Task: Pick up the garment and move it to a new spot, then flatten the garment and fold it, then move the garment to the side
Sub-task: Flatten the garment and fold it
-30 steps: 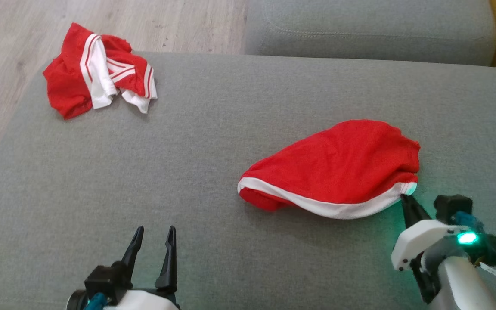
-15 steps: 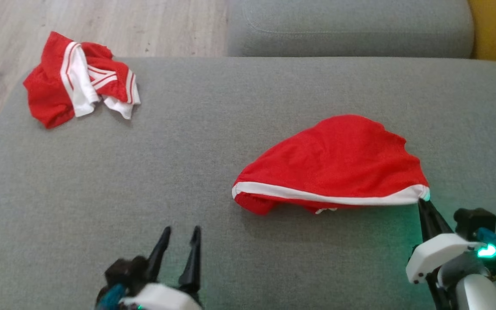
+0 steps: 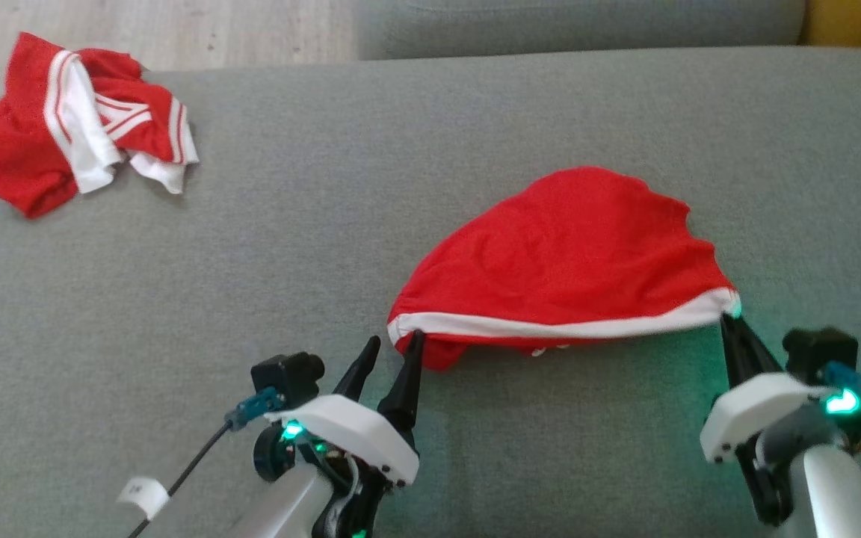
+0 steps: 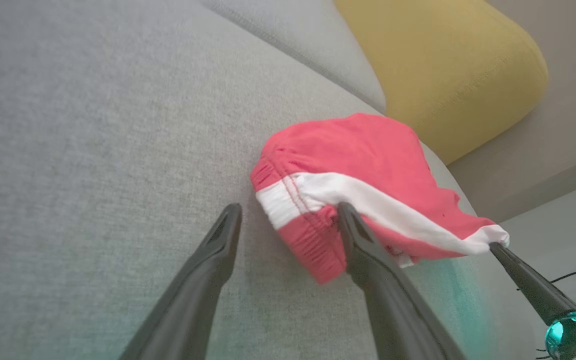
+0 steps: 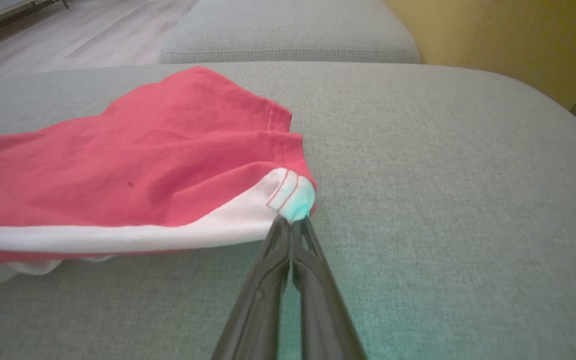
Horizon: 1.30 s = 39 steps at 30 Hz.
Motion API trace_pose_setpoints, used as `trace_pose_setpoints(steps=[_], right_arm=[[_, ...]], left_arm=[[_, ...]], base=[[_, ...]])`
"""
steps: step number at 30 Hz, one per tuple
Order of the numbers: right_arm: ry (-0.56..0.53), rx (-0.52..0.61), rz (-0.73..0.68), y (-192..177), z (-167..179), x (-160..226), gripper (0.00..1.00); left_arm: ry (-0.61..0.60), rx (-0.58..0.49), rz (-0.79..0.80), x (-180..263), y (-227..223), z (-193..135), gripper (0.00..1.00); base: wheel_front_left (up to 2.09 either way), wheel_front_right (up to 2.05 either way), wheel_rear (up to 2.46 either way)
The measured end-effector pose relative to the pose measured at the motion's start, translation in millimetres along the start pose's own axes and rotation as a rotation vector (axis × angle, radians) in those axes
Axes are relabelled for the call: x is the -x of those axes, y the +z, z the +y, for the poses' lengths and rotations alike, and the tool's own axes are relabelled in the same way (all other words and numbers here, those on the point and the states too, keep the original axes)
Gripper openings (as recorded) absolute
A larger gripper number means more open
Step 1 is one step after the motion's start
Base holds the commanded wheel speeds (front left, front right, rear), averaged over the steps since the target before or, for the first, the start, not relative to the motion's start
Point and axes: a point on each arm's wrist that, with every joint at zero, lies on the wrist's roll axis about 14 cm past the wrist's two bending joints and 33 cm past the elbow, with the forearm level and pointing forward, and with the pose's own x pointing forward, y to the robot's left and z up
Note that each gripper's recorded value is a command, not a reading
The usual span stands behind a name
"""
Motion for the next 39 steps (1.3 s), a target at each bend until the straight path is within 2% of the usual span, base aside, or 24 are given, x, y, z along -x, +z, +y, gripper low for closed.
trace_pose_setpoints(steps=[8,15,23,24,27,28,35,39], right_arm=[[-0.015,0.005,-0.016,9.3,-5.7,-8.8,0.00],[-0.015,0.003,-0.004,5.2,-5.9,-10.2,0.00],[-0.009,0.005,-0.002,2.7,-3.9,-9.7,0.00],[-0.006,0.006,-0.003,3.0,-2.9,-9.4,0.00],[-0.001,0.009,-0.018,5.8,-1.0,-7.7,0.00],[-0.001,0.009,-0.024,7.1,-1.1,-6.8,0.00],[-0.003,-0.010,-0.144,36.1,-1.9,4.6,0.00],[0.002,-0.014,-0.259,70.9,-0.8,15.5,0.00]], left_arm=[[-0.025,0.141,0.064,-10.9,-11.4,-6.6,1.00],[-0.128,0.252,0.003,-13.2,9.0,-32.2,1.00],[-0.141,0.301,-0.056,-14.1,24.6,-35.3,0.99],[-0.139,0.300,-0.057,-14.4,24.6,-34.8,0.85],[-0.133,0.293,-0.065,-15.1,25.0,-33.7,0.27],[-0.128,0.289,-0.071,-15.6,25.5,-32.7,0.00],[-0.141,0.222,-0.141,-11.6,38.3,-38.6,0.00],[-0.168,0.104,-0.173,-1.0,49.7,-44.7,0.00]], base=[[0.00,0.00,0.00],[0.00,0.00,0.00],[0.00,0.00,0.00],[0.00,0.00,0.00],[0.00,0.00,0.00],[0.00,0.00,0.00],[0.00,0.00,0.00],[0.00,0.00,0.00]])
